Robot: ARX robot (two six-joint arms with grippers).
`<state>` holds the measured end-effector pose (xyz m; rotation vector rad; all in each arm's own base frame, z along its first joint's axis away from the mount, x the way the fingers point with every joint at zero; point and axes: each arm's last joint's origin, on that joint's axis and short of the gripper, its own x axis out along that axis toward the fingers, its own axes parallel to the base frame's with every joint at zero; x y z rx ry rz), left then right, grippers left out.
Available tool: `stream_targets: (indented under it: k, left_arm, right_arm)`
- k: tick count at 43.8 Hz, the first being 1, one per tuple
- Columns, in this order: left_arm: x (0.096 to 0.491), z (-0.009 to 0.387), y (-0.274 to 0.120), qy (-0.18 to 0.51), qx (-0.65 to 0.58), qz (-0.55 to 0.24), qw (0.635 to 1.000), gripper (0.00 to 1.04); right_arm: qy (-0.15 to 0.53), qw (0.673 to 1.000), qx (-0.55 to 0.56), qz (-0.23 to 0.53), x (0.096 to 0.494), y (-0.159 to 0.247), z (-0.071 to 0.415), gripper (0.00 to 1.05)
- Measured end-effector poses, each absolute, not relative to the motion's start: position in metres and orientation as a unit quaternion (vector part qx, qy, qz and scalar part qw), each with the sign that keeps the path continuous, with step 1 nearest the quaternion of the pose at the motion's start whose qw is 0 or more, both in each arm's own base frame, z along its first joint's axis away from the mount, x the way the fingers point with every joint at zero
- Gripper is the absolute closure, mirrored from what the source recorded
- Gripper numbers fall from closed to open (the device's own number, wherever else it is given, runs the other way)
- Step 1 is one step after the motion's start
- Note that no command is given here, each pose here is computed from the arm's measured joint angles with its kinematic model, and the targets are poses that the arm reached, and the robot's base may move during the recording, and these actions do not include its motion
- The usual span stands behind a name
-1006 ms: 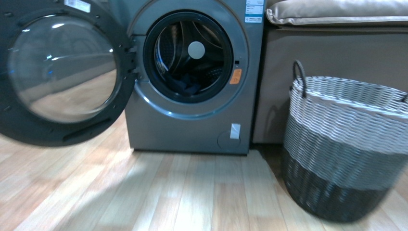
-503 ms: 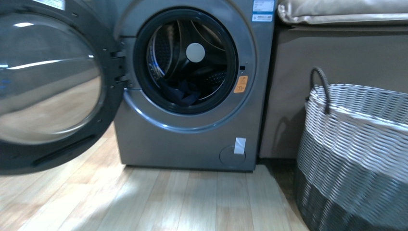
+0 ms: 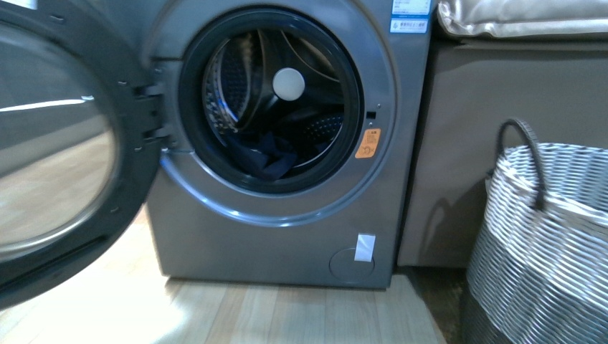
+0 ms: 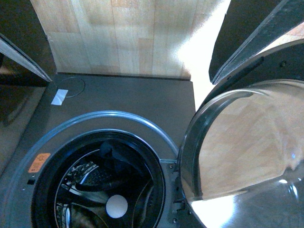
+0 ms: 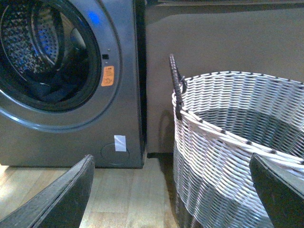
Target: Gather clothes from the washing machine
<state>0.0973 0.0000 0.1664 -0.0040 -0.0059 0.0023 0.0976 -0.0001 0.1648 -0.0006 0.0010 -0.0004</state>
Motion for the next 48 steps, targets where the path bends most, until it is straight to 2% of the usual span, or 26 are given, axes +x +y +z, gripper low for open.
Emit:
stream_targets:
  k: [44, 48]
  left_arm:
    - [0.0973, 0.1663, -0.0001, -0.002, -0.002, -0.001, 1.0, 0.06]
    - [0.0994, 0.172, 0.0007, -0.026, -0.039, -0.064, 0.997, 0.06]
  right_arm:
    - [0.001, 1.0, 0.0, 0.0, 0.0977, -0.0001, 0.1646, 0.07]
    - [0.001, 1.0, 0.0, 0.0, 0.0977, -0.0001, 0.1646, 0.07]
